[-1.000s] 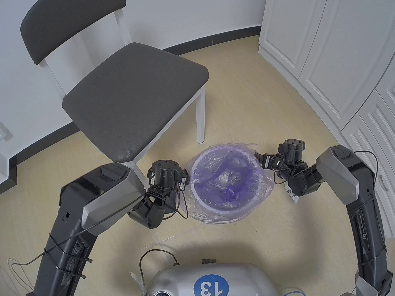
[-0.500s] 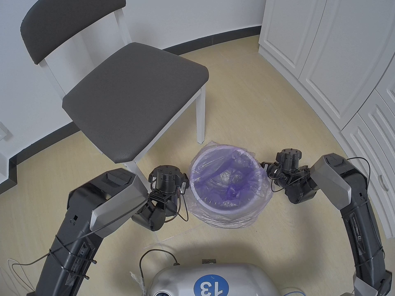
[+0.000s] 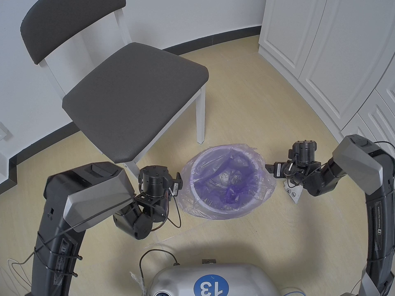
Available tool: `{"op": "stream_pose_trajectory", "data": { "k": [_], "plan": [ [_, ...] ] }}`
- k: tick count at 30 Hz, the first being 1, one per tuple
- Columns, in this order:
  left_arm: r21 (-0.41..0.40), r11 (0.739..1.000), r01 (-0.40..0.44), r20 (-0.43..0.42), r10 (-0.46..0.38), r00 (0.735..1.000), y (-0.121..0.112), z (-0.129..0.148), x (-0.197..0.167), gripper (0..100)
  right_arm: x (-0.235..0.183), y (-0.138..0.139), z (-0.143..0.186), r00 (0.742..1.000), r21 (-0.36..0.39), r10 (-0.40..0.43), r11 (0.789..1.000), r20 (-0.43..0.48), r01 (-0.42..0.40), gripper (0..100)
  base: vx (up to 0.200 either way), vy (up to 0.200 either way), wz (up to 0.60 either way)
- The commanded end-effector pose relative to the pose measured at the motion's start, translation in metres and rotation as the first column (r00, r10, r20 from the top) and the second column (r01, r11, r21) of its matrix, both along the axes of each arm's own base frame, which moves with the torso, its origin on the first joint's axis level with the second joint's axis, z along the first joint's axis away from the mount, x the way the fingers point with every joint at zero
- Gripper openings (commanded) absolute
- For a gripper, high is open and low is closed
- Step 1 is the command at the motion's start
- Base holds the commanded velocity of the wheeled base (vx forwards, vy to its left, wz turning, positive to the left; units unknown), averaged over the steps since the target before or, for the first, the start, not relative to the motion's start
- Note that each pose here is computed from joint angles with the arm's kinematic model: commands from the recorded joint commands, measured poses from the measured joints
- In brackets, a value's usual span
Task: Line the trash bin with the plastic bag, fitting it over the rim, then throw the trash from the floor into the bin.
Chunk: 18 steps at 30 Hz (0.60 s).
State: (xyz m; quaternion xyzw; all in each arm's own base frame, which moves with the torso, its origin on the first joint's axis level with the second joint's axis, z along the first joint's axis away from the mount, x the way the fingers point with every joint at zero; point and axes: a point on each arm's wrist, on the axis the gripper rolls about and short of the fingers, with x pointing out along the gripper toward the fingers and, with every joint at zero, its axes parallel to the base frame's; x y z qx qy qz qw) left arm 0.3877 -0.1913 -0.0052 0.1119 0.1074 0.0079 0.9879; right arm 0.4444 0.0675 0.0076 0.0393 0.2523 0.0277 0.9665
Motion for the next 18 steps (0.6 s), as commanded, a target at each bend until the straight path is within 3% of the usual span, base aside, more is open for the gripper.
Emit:
{"op": "stream_pose_trajectory", "data": {
  "k": [1,9,18],
  "plan": [
    [-0.013,1.0,-0.013,0.02,0.013,1.0,0.02,0.017,-0.032,100,-0.036,-0.015,0.031,1.0,-0.035,0.008,0.999,-0.022,-0.008,100,0.0,0.0,0.0],
    [-0.021,0.997,0.08,-0.066,-0.081,0.995,0.022,0.002,-0.071,100,-0.084,-0.002,0.006,0.99,-0.022,0.088,0.996,-0.11,-0.091,100,0.0,0.0,0.0],
    [-0.065,0.987,0.149,-0.103,-0.155,0.982,0.007,-0.019,-0.07,100,-0.073,0.009,-0.036,0.991,-0.012,0.106,0.994,-0.083,-0.107,100,0.0,0.0,0.0]
  ]
}}
